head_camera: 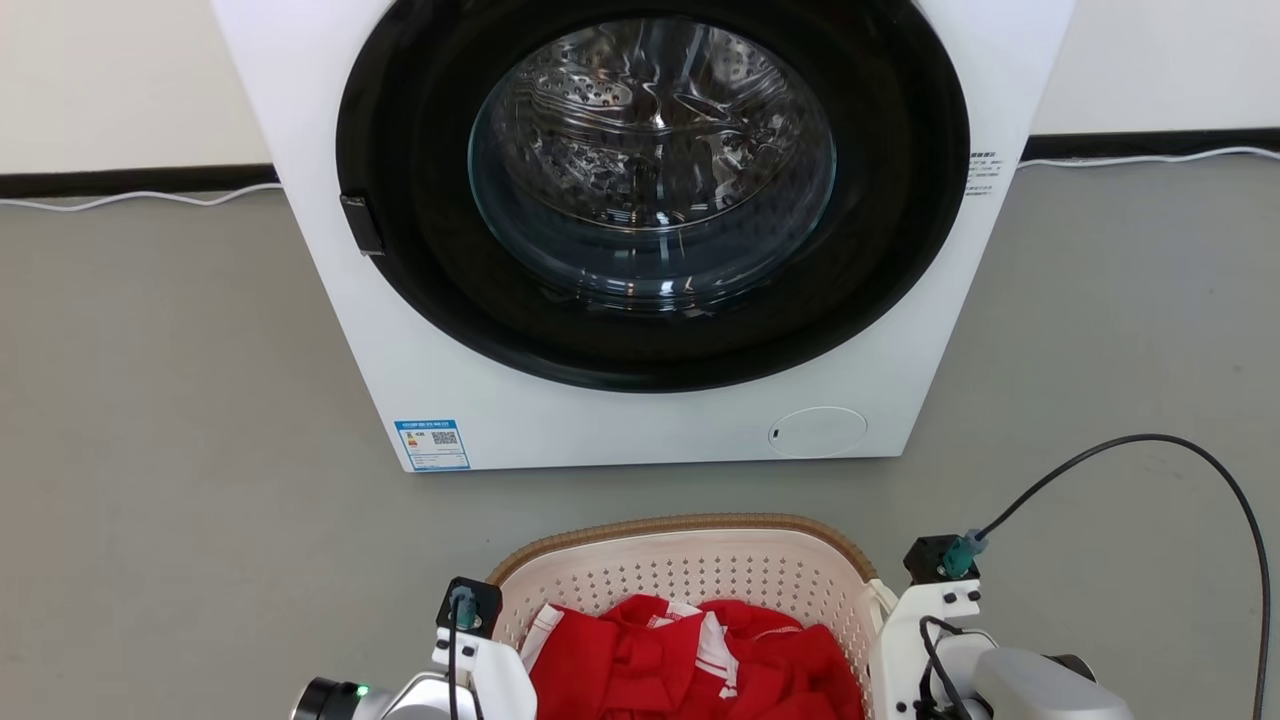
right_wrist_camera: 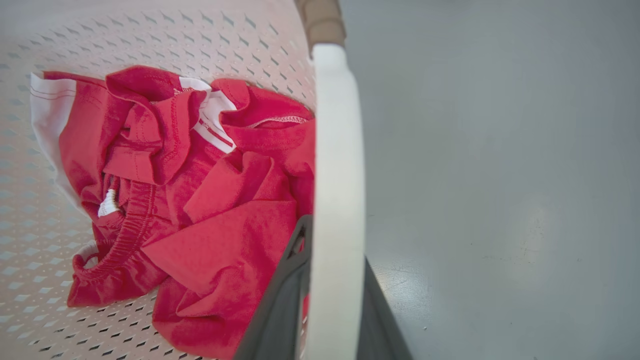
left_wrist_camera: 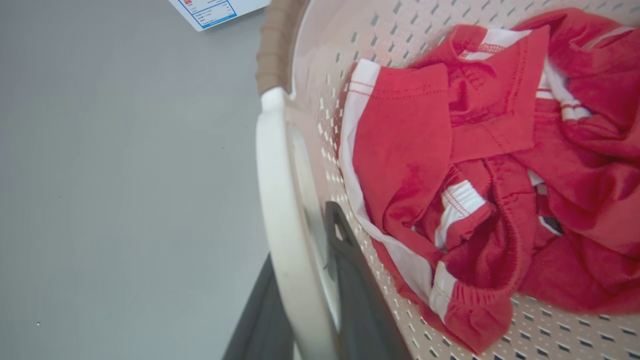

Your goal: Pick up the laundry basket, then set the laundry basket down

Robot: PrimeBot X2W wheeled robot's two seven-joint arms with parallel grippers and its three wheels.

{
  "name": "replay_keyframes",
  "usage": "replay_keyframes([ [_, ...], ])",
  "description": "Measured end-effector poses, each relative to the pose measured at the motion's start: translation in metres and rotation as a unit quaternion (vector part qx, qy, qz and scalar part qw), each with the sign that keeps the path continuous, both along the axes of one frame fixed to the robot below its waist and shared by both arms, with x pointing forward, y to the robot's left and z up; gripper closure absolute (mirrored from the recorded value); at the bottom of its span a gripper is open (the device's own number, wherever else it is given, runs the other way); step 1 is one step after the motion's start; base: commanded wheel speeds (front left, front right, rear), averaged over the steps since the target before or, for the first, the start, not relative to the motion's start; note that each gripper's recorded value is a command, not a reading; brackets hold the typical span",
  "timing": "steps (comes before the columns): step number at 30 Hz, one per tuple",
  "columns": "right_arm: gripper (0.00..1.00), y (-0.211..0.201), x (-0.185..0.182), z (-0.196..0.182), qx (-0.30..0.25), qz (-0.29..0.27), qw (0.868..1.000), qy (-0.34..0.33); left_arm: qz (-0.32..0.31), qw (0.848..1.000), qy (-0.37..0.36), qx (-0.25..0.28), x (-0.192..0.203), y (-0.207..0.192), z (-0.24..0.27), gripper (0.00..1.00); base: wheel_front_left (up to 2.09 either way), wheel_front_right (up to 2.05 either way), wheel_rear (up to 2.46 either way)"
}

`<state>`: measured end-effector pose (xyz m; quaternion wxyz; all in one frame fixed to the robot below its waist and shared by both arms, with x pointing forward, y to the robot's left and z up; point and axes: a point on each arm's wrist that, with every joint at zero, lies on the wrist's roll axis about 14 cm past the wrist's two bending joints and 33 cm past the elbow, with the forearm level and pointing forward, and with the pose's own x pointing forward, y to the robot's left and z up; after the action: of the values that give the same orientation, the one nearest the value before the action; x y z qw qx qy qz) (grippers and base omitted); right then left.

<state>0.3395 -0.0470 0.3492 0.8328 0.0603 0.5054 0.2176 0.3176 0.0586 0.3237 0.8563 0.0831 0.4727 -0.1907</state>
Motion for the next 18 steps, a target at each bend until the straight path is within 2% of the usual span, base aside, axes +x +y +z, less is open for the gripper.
replay_keyframes([
  [11, 1.0, -0.003, 0.006, -0.016, 0.001, -0.011, 1.0, 0.009, -0.001, 1.0, -0.001, 0.002, 0.004, -0.004, -0.011, 1.0, 0.0, 0.0, 0.0],
  [18, 1.0, -0.01, 0.027, -0.026, 0.002, -0.028, 1.0, -0.003, -0.003, 1.0, -0.029, 0.004, 0.027, -0.012, -0.014, 1.0, 0.0, 0.0, 0.0],
])
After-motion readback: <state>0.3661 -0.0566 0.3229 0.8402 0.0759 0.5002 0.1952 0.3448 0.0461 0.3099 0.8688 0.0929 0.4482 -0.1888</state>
